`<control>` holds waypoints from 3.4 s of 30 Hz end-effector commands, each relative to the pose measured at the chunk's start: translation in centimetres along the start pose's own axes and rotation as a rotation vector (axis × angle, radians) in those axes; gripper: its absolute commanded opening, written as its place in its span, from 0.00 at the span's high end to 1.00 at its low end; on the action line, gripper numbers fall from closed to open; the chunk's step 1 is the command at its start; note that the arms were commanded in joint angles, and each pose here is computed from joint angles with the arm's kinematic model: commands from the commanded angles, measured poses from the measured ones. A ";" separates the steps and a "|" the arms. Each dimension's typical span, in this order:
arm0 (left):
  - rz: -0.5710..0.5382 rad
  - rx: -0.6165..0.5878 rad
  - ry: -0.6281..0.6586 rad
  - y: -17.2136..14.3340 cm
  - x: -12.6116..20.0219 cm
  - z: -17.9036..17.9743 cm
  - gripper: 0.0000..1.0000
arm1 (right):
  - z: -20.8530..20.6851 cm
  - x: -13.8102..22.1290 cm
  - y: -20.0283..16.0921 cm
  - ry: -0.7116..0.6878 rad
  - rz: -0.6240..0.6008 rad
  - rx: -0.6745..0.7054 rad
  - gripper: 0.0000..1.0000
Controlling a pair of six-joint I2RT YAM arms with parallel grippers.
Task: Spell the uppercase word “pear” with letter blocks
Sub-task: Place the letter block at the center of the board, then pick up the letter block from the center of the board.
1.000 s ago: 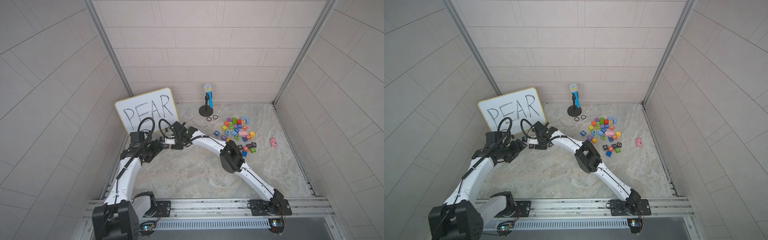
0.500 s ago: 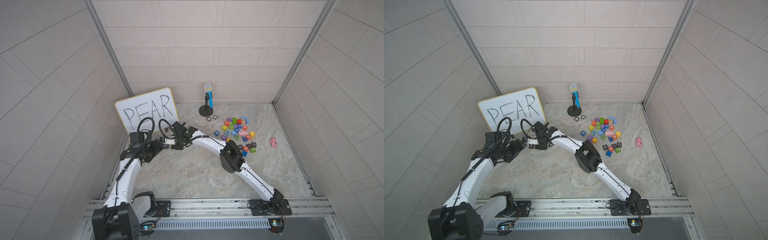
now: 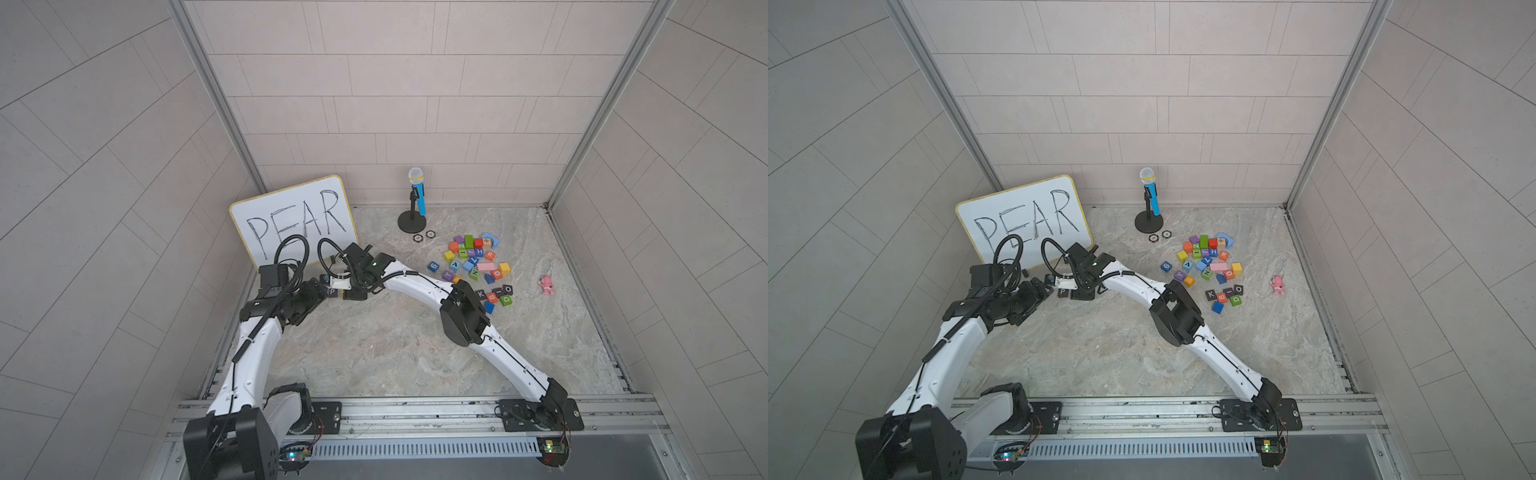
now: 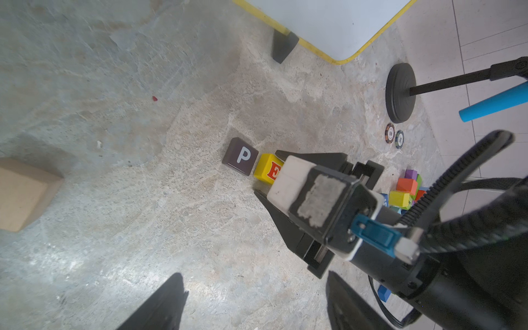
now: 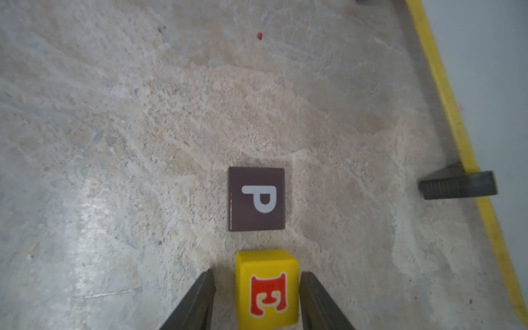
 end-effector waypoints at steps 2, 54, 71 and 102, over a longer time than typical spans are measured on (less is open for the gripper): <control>-0.019 -0.007 -0.016 -0.1 0.4 0.0 0.18 | 0.0 3.3 1.5 -0.008 -0.001 0.020 0.44; 0.155 -0.468 -0.173 -6.3 -1.4 -11.5 0.21 | -0.9 25.2 -11.2 -0.827 0.048 -0.692 0.39; 0.257 -0.652 -0.157 -8.2 -6.7 -17.8 0.22 | -5.2 26.1 -23.7 -0.892 0.044 -1.215 0.42; 0.240 -0.704 -0.096 -9.2 -6.2 -16.9 0.22 | -4.6 23.9 -27.6 -0.771 0.009 -1.458 0.45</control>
Point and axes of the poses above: each gripper's point midway between its finger pads, its own x axis back along the fingers, its own z axis along the line the jaws close on, y = z × x, the point moved 7 cm from there along x, back along the fingers, and after that the axes turned 5 degrees about x, right-handed, at the moved point
